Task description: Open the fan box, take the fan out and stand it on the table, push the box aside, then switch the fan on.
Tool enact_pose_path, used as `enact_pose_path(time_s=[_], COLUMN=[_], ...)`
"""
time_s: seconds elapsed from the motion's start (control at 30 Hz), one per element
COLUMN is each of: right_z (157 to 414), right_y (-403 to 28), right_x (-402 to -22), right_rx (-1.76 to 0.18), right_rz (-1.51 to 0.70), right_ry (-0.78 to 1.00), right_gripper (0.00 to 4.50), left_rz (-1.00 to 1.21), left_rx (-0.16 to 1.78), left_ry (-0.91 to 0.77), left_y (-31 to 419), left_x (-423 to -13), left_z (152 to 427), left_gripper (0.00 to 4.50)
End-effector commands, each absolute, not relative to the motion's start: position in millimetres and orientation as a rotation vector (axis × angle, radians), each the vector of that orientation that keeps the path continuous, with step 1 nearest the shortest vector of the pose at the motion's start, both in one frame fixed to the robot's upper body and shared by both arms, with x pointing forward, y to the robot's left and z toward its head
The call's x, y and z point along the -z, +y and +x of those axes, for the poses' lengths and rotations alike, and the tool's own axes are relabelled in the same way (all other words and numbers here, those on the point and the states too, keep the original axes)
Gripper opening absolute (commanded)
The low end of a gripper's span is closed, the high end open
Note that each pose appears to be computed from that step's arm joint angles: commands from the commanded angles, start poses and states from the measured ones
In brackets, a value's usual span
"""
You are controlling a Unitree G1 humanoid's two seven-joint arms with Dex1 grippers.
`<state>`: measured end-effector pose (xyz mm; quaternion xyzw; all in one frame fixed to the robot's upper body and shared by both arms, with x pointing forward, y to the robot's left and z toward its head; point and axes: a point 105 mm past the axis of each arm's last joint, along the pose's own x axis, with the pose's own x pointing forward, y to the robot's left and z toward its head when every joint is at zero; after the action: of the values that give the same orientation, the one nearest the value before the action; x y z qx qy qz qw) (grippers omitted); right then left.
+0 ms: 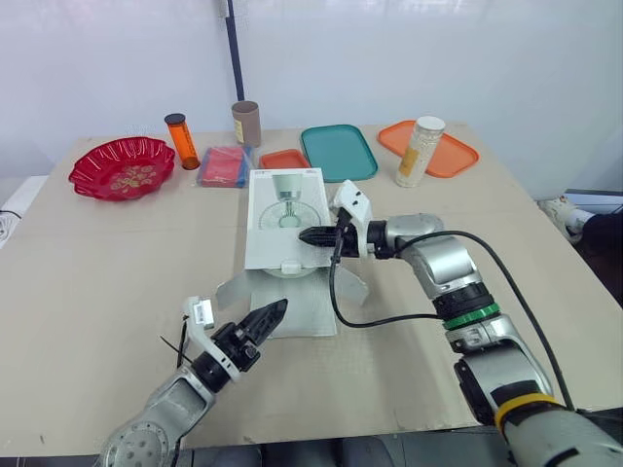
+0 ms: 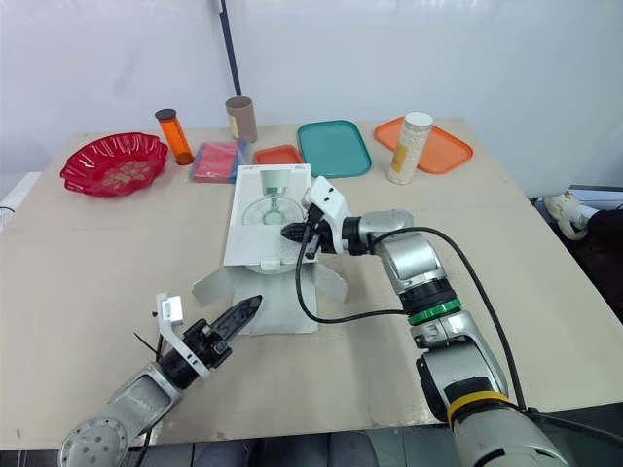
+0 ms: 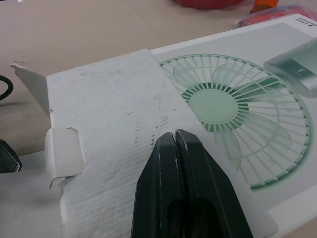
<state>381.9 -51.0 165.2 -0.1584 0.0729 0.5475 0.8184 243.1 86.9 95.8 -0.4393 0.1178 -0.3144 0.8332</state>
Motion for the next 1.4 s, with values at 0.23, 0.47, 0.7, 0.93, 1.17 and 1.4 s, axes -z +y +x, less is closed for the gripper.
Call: enact_pose_path(time_s=[0.23, 0.47, 0.7, 0.93, 1.17, 1.4], right_z=[388, 388, 387, 387, 386, 385], right_y=[-62, -62, -61, -61, -61, -61], right_x=[-164, -164, -166, -167, -169, -169], right_rx=[-1.13, -1.133, -1.141, -1.146, -1.146, -1.149], right_rz=[-0.377, -0.39, -0.4, -0.406, -0.411, -0.411], right_ry=[0.161, 0.156, 0.152, 0.152, 0.151, 0.152], right_gripper=[0.0, 0.0, 0.0, 0.0, 0.0, 0.0], left_rz=[-0.953, -0.968, -0.959, -0.977, -1.016, -1.055], left_rx=[0.65, 0.618, 0.592, 0.576, 0.621, 0.637], left_ry=[0.194, 0.195, 0.228, 0.247, 0.23, 0.192], left_y=[80, 74, 70, 64, 60, 57], left_x=[-102, -99, -88, -79, -84, -94], left_z=[263, 275, 278, 284, 286, 293], left_gripper=[3.82, 3.82, 3.82, 3.82, 3.82, 3.82])
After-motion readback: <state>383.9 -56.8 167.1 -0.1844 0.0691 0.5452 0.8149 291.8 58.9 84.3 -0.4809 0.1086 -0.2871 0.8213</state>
